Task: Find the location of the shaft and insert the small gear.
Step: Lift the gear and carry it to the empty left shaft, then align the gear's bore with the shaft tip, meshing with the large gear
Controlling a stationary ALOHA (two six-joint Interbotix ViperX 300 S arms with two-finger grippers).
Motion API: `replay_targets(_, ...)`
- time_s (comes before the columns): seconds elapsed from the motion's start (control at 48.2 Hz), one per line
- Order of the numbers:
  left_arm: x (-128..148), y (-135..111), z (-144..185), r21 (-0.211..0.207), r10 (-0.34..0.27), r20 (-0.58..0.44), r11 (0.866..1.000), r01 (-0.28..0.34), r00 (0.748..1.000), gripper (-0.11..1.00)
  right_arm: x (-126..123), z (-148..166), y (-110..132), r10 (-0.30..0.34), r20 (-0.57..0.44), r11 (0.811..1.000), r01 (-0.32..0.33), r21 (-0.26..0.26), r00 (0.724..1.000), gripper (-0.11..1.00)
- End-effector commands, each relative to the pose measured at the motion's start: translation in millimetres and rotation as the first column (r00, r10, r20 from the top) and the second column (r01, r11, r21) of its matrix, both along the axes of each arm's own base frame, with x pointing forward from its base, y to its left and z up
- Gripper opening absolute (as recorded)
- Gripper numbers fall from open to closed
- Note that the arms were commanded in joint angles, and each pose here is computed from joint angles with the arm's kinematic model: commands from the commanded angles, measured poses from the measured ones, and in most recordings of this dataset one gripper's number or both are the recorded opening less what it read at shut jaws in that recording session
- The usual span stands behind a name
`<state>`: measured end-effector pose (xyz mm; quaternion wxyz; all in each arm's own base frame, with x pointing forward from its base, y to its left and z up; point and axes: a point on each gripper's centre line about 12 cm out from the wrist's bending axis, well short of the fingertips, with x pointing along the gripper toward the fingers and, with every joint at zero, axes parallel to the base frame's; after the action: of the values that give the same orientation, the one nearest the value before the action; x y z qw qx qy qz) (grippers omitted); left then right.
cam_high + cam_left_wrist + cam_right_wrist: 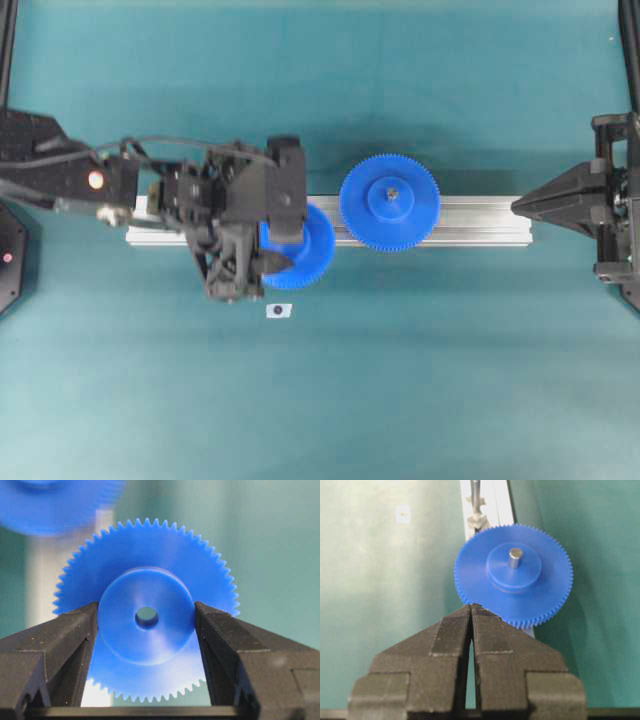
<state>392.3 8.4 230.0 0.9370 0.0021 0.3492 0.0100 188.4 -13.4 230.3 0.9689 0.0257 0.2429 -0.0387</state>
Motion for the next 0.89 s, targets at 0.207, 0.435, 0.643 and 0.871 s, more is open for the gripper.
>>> replay_targets(0.207, 5.9, 18.6, 9.4, 0.054, 0.002, 0.028, 0.999, -0.003, 1.0, 0.64, 1.0, 3.1, -0.6, -0.008, 0.013, 1.0, 0.008, 0.009, 1.0, 0.05)
replay_targets(0.435, 17.6, 21.8, -2.2, 0.055, 0.006, 0.008, 0.998, -0.006, 1.0, 0.64, 0.8, 2.5, -0.6, -0.008, 0.011, 1.0, 0.008, 0.009, 1.0, 0.05)
replay_targets(0.643, 25.7, 23.7, -13.0, 0.054, 0.008, -0.012, 0.999, -0.008, 1.0, 0.64, -0.1, 1.3, -0.5, -0.008, 0.007, 1.0, 0.008, 0.011, 1.0, 0.05)
replay_targets(0.871, 27.0, 30.2, -21.2, 0.051, 0.024, -0.03, 0.998, -0.023, 0.999, 0.64, -5.1, 1.5, -0.1, -0.008, -0.011, 1.0, 0.008, 0.012, 1.0, 0.05)
